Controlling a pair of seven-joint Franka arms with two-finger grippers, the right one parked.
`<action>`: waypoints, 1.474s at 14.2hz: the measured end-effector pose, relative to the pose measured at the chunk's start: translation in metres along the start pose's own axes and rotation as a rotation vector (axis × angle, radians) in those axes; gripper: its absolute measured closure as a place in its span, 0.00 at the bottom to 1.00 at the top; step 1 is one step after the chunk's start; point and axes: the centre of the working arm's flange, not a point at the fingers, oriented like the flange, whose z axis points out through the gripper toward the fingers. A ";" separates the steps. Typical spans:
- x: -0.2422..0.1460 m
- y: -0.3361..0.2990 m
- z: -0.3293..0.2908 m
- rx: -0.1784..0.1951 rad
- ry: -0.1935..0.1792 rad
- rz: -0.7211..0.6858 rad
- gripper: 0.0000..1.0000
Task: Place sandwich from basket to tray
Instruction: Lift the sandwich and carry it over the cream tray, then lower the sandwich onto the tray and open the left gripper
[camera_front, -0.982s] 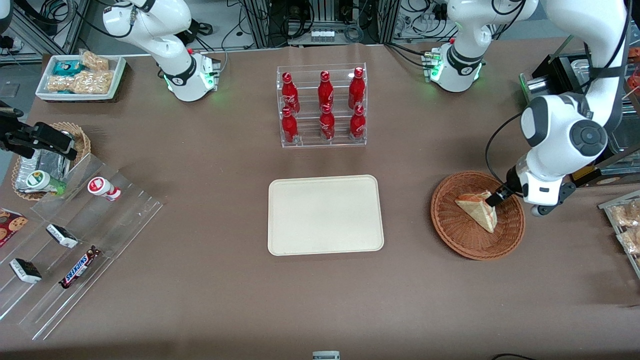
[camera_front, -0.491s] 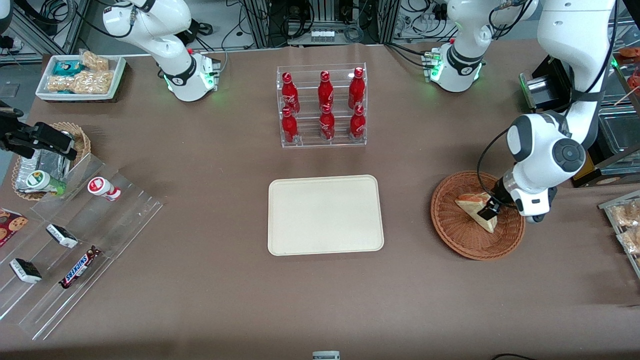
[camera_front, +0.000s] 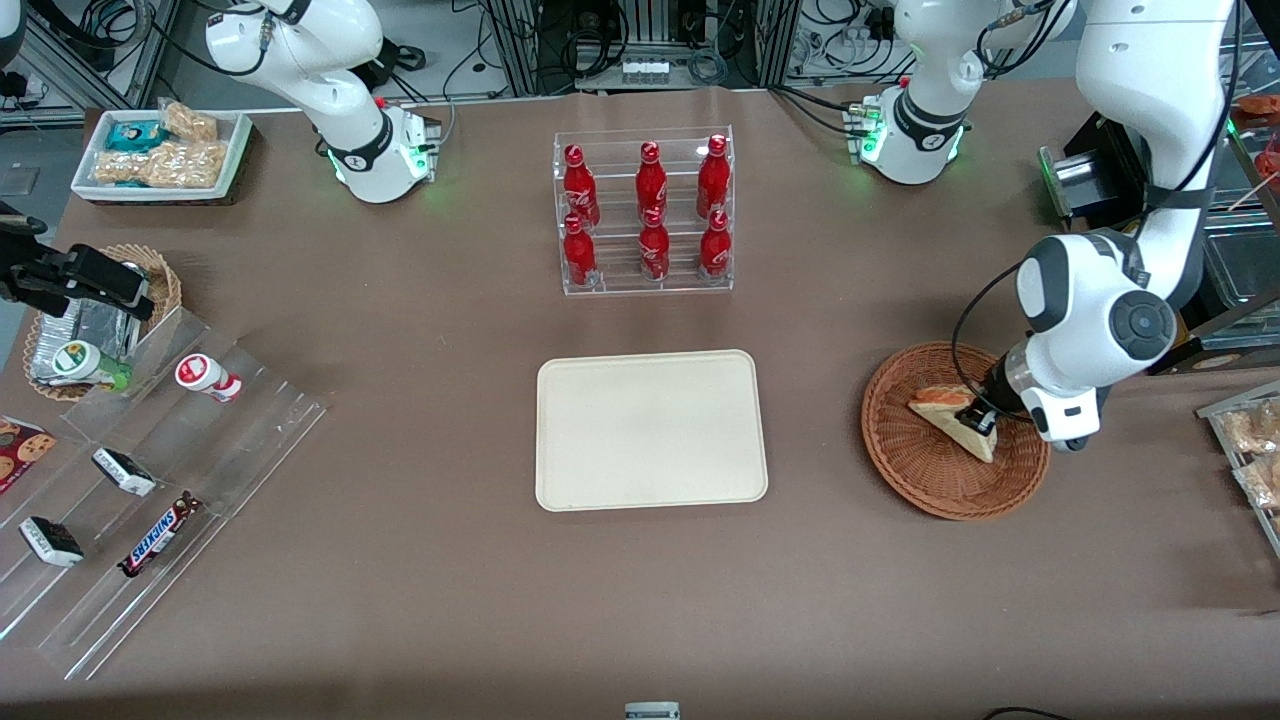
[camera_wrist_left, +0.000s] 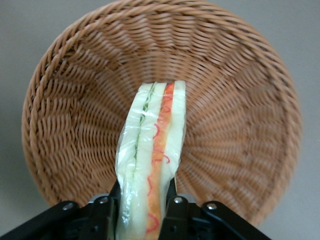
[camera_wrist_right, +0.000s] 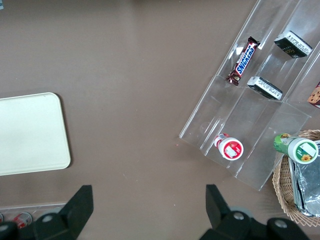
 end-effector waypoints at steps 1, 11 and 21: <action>-0.007 0.013 -0.015 0.009 -0.009 0.022 0.69; -0.270 0.169 0.007 0.013 0.005 0.488 0.84; -0.410 0.250 0.086 -0.012 0.061 0.843 0.85</action>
